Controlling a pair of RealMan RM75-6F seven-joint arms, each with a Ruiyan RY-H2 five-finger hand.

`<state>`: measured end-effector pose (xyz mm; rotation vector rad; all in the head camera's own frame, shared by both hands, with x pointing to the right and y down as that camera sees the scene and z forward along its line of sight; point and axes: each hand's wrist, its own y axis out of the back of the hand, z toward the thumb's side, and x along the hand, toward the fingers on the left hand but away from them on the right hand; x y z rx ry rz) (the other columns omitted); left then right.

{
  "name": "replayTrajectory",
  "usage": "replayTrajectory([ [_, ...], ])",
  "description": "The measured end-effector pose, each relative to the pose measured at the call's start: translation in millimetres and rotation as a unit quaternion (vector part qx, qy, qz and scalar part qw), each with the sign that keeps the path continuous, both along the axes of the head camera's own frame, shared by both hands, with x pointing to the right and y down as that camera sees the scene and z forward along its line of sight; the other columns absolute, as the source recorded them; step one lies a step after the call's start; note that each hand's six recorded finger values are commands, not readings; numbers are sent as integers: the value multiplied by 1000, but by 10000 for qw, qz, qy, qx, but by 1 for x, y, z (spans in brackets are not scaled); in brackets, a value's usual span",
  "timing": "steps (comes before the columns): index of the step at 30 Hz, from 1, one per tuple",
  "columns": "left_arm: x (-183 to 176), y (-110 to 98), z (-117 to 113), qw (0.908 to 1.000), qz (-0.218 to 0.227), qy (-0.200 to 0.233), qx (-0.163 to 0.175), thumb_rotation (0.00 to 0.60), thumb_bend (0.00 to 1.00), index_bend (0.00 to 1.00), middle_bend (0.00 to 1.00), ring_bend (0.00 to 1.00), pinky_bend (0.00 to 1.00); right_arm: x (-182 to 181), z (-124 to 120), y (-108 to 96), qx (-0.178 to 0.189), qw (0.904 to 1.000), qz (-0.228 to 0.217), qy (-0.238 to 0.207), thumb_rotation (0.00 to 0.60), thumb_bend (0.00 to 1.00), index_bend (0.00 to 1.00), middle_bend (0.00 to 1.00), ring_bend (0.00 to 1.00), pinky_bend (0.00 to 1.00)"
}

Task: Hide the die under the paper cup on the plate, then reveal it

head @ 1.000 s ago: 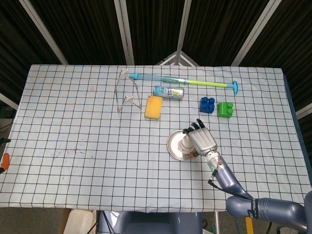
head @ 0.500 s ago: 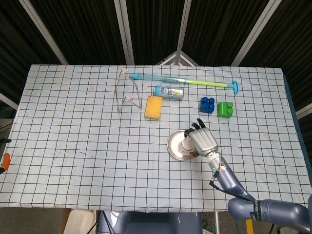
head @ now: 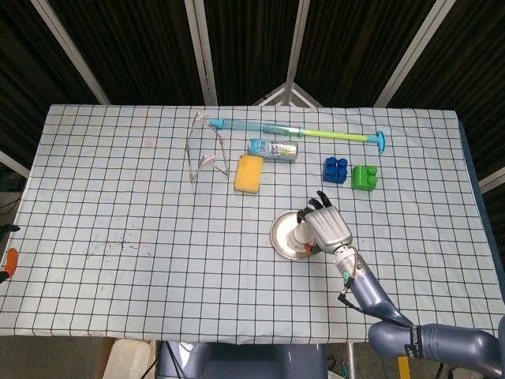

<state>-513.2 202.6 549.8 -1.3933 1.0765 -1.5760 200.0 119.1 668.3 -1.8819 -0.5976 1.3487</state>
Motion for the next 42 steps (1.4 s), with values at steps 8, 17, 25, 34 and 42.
replayTrajectory([
  [8, 0, 0, 0, 10000, 2, 7, 3, 600, 696, 313, 0, 0, 118, -3, -3, -2, 52, 10000, -4, -50, 600, 237, 435, 446, 203, 0],
  [17, 0, 0, -1, 10000, 6, 17, 10, 600, 696, 313, 0, 0, 118, -5, -3, -1, 38, 10000, -10, -42, 600, 302, 492, 480, 228, 0],
  [25, 0, 0, -1, 10000, 7, 24, 10, 600, 696, 313, 0, 0, 118, -5, -1, 1, 26, 9999, 18, -106, 600, 329, 528, 492, 238, 0],
  [34, 0, 1, -1, 10000, 18, 34, 1, 600, 696, 313, 0, 0, 118, -13, 5, 1, -53, 9998, 5, -217, 600, 331, 529, 500, 246, 0],
  [42, -1, 0, -2, 10000, -10, 39, 27, 600, 697, 313, 0, 0, 119, -20, 20, -4, -159, 9996, -3, -232, 600, 331, 531, 499, 248, 0],
])
